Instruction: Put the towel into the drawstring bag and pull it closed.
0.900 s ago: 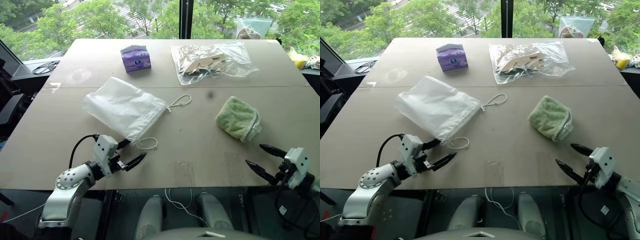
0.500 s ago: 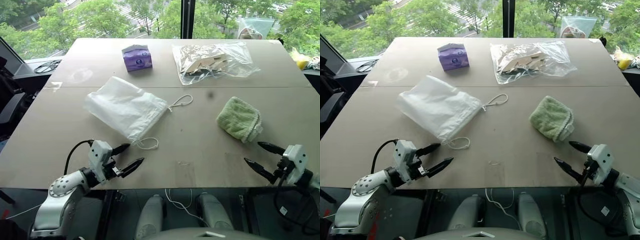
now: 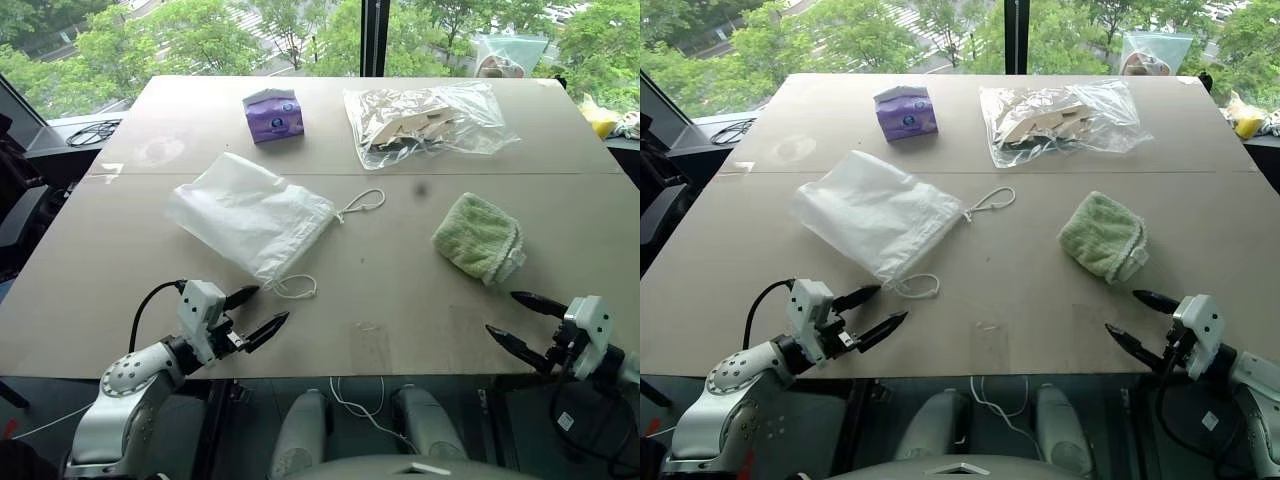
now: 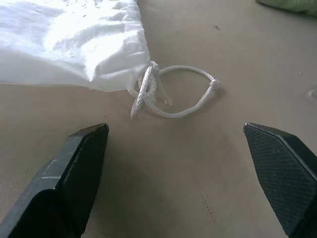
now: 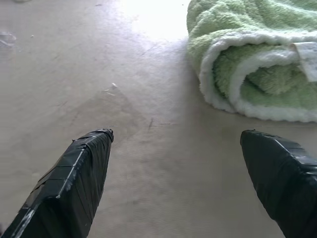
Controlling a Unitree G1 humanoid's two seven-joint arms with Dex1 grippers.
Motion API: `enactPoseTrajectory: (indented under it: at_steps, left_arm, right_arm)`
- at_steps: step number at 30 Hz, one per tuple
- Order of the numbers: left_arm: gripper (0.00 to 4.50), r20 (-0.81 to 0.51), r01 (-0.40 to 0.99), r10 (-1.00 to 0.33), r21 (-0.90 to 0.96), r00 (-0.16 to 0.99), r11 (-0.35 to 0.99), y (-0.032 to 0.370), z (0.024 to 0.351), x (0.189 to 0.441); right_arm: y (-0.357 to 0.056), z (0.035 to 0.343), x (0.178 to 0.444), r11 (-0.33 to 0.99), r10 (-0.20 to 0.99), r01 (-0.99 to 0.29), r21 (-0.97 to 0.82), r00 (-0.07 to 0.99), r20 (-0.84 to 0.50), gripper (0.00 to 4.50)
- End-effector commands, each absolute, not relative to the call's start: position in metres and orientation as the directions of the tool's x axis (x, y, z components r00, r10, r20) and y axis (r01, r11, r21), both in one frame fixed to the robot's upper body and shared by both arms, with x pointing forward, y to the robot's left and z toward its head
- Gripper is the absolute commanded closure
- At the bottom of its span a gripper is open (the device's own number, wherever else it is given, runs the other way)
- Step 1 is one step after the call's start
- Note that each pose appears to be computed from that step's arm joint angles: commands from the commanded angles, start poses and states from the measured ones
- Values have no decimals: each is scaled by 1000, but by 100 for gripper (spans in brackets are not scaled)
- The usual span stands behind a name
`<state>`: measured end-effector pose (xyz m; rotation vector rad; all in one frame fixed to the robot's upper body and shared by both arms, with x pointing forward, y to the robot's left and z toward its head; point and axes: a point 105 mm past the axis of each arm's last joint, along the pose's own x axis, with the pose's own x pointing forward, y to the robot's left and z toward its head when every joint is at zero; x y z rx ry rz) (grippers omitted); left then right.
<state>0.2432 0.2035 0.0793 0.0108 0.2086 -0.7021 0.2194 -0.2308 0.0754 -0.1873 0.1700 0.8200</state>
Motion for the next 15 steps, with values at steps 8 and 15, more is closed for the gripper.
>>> enactPoseTrajectory:
  at_steps: [8, 15]
  left_arm:
    - [0, 50, 688, -688, 16, 724, 726, 148, 158, 284]
    - [0, 56, 725, -724, -11, 688, 688, 115, 158, 274]
  right_arm:
    - [-178, 149, 229, 549, 829, -827, -119, 558, -51, 9]
    - [-173, 162, 232, 554, 825, -820, -145, 564, -33, 9]
